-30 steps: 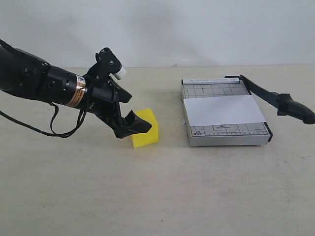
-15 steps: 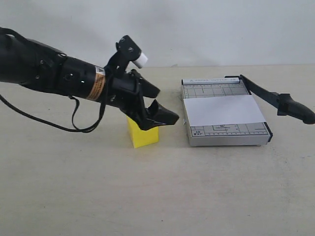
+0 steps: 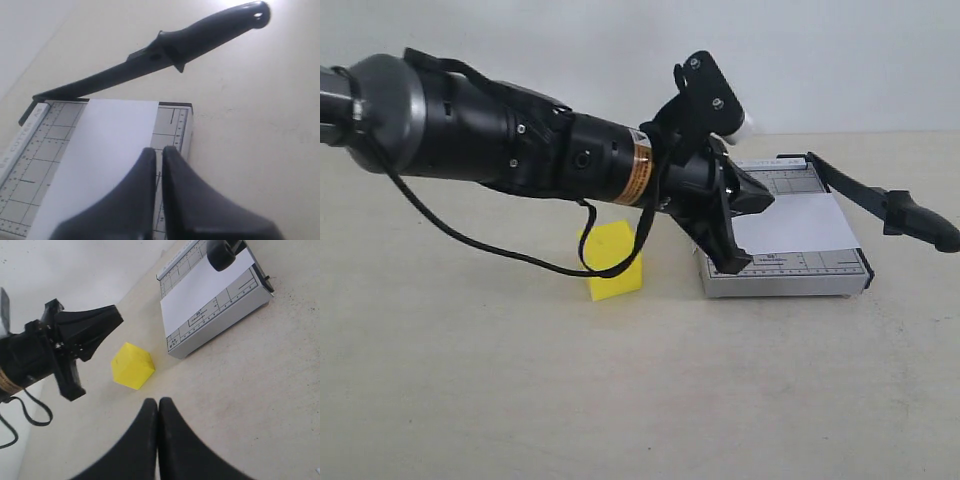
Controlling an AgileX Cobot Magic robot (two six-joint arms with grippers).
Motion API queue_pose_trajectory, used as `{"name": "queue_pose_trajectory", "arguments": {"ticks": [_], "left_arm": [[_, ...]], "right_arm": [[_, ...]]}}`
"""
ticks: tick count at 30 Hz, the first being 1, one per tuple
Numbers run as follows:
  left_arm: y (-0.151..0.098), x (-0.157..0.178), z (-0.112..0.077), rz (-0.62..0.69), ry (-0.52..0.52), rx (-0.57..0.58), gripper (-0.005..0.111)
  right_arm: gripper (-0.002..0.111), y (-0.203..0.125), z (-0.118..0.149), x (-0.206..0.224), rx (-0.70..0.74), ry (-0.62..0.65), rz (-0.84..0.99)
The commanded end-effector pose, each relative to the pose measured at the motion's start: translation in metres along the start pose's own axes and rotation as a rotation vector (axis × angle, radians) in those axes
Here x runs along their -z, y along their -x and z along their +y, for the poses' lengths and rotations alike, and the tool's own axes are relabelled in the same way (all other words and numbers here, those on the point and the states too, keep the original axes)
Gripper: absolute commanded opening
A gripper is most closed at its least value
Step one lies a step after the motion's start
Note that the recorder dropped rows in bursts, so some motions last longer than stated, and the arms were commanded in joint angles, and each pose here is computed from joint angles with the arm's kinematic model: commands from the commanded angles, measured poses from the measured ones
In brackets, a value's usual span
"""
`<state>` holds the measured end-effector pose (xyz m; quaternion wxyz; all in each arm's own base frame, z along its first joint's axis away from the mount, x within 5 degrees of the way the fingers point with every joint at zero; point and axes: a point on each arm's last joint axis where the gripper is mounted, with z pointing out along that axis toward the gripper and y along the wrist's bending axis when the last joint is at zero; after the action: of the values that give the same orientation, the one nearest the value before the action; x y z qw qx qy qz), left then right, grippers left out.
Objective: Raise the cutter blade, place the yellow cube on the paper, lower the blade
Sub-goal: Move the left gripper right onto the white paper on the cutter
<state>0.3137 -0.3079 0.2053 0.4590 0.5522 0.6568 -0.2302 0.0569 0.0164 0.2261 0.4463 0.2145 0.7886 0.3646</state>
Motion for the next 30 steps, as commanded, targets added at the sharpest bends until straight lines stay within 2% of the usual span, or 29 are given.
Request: {"name": "queue_pose_trajectory", "arguments": {"ticks": [1,6,16,21,24,30], "left_arm": [[-0.013,-0.026,0.006,0.026,0.043,0.059,0.005],[-0.024,-0.048,0.018,0.047,0.101,0.121,0.005],[-0.051,-0.092,0.031,0.073,0.118,0.129,0.005],[-0.065,-0.101,0.033,0.094,0.114,0.109,0.005],[-0.067,-0.102,0.033,0.107,0.119,0.070,0.005],[-0.072,-0.104,0.032,0.116,0.115,0.072,0.005]], "right_arm": [[0.000,0.000,-0.001,0.000,0.011,-0.002,-0.004],[0.000,0.000,-0.001,0.000,0.011,-0.002,-0.004],[0.000,0.000,-0.001,0.000,0.047,-0.003,-0.007],[0.000,0.000,-0.001,0.000,0.047,-0.003,-0.007],[0.000,0.000,-0.001,0.000,0.047,-0.003,-0.007],[0.000,0.000,-0.001,0.000,0.047,-0.003,-0.007]]}}
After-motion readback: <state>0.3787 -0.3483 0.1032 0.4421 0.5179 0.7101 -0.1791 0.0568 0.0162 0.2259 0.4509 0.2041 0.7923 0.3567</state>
